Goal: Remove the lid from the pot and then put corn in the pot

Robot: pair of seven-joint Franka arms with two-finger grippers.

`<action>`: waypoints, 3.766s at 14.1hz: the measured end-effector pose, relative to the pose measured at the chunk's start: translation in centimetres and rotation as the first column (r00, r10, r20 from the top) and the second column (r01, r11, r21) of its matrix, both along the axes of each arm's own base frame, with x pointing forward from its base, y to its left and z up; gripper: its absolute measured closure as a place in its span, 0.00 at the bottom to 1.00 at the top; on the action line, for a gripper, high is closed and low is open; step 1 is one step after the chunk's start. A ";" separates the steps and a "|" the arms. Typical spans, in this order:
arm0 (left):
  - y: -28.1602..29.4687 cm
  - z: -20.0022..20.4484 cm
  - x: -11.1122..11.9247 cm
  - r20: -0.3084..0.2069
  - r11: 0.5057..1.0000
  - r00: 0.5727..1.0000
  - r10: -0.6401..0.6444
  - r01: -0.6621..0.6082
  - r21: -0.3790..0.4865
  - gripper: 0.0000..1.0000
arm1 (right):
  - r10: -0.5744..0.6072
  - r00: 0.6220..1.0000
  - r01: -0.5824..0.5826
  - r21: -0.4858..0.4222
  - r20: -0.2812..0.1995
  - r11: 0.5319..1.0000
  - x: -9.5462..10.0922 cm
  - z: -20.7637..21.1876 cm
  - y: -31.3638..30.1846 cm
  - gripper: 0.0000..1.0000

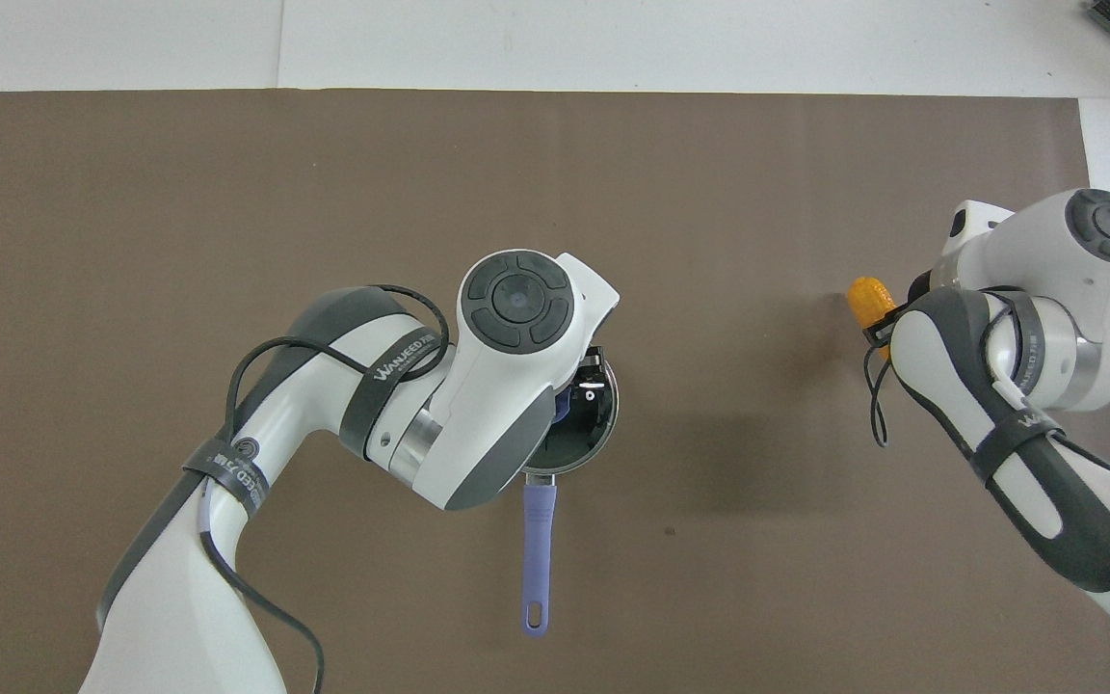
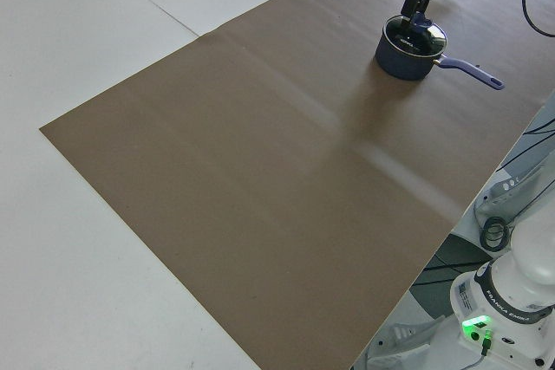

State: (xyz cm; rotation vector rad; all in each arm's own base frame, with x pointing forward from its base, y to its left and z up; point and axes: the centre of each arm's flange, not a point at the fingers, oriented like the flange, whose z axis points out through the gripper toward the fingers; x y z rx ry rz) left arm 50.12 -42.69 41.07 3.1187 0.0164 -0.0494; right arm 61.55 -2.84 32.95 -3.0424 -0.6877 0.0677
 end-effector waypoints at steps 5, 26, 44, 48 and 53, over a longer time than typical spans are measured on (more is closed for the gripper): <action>-0.6 -0.8 -0.8 -0.003 1.000 1.000 0.006 -0.006 0.003 0.00 | -0.029 1.000 0.029 0.001 0.010 1.000 0.2 2.0 0.6 0.64; 0.7 5.6 0.3 0.007 0.999 0.999 0.040 -0.040 0.003 0.41 | -0.401 0.915 0.400 0.031 0.040 0.916 -5.9 24.6 1.9 0.64; 30.1 5.8 10.9 -0.098 0.988 0.983 -0.152 0.153 0.004 0.41 | -0.464 0.886 0.464 0.001 0.015 0.886 -8.7 15.1 33.2 0.64; 35.0 0.5 10.4 -0.084 0.973 0.970 -0.228 0.230 0.017 0.41 | -0.481 0.876 0.480 0.041 0.027 0.876 -9.3 12.1 38.1 0.64; 39.1 -6.2 7.4 -0.030 0.949 0.952 -0.306 0.307 0.066 0.41 | -0.480 0.877 0.478 0.078 0.017 0.875 -8.5 7.8 40.5 0.64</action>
